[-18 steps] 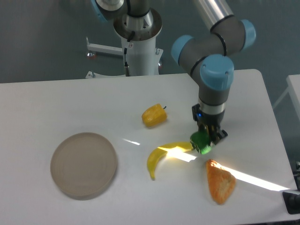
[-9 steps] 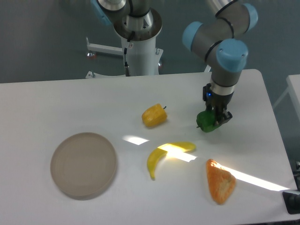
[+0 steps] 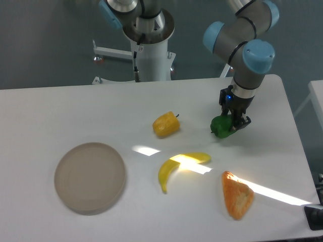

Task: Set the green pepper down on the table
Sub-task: 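Lower the green pepper onto the table surface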

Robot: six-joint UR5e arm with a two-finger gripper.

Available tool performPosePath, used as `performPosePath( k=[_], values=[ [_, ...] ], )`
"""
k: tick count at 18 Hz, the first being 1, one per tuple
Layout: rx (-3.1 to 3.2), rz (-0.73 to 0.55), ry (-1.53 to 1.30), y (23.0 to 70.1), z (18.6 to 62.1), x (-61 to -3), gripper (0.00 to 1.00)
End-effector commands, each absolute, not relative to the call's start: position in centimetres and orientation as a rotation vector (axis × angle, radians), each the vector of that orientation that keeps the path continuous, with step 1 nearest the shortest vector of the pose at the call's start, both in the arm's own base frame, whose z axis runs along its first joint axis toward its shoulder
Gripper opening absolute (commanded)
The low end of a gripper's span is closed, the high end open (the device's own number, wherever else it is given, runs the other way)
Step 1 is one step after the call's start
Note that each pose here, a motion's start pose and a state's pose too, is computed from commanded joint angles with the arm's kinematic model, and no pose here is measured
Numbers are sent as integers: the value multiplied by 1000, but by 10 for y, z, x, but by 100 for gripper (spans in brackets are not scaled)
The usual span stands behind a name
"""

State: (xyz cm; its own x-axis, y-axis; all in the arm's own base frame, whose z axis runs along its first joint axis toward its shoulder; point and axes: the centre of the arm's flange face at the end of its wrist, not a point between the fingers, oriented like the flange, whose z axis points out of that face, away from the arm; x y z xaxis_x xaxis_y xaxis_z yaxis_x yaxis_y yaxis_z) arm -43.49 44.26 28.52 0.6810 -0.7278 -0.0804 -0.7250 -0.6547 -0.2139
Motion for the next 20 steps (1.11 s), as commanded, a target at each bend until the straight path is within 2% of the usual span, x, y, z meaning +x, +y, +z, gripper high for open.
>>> performPosePath(
  k=[20],
  values=[
    [-2650,-67,1156,437,265,-440,45]
  ],
)
